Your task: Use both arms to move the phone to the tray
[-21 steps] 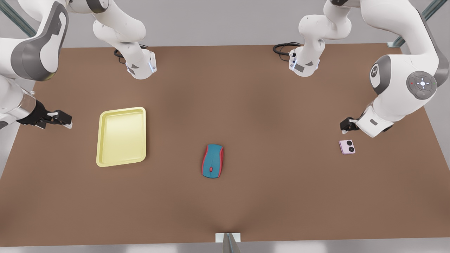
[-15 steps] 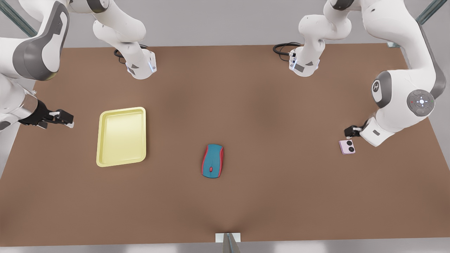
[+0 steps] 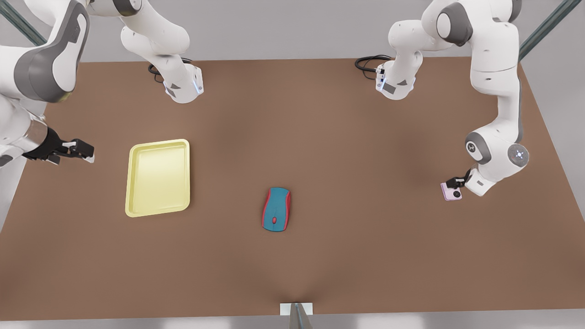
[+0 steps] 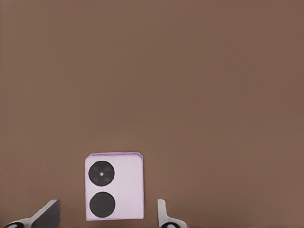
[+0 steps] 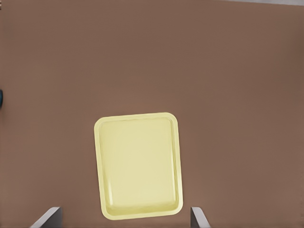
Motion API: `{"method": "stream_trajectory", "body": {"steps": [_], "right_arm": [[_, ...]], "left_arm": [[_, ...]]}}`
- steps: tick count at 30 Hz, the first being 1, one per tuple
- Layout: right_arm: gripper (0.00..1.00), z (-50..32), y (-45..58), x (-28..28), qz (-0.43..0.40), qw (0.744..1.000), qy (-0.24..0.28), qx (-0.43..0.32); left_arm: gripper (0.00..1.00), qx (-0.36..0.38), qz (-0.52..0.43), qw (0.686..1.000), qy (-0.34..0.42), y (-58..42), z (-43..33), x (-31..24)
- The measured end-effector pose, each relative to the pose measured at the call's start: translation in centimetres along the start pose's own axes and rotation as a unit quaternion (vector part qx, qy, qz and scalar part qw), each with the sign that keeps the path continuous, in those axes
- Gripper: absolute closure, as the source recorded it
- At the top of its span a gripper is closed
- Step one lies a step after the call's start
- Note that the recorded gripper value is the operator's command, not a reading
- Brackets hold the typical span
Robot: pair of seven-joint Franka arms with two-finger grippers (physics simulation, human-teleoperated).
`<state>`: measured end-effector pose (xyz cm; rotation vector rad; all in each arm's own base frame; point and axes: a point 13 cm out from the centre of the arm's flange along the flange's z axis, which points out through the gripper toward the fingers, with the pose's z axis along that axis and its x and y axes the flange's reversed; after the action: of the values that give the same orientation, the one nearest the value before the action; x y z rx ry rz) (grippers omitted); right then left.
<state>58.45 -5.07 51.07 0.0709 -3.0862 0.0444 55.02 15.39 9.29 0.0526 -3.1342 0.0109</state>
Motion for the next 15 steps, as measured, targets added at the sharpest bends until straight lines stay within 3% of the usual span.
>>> {"method": "stream_trajectory", "body": {"steps": [15], "right_arm": [[0.0,0.0,-1.0,0.4,0.004,1.0,0.005,0.003]], "left_arm": [[0.0,-0.019,0.056,0.998,-0.032,0.8,4.0,-0.3]]}}
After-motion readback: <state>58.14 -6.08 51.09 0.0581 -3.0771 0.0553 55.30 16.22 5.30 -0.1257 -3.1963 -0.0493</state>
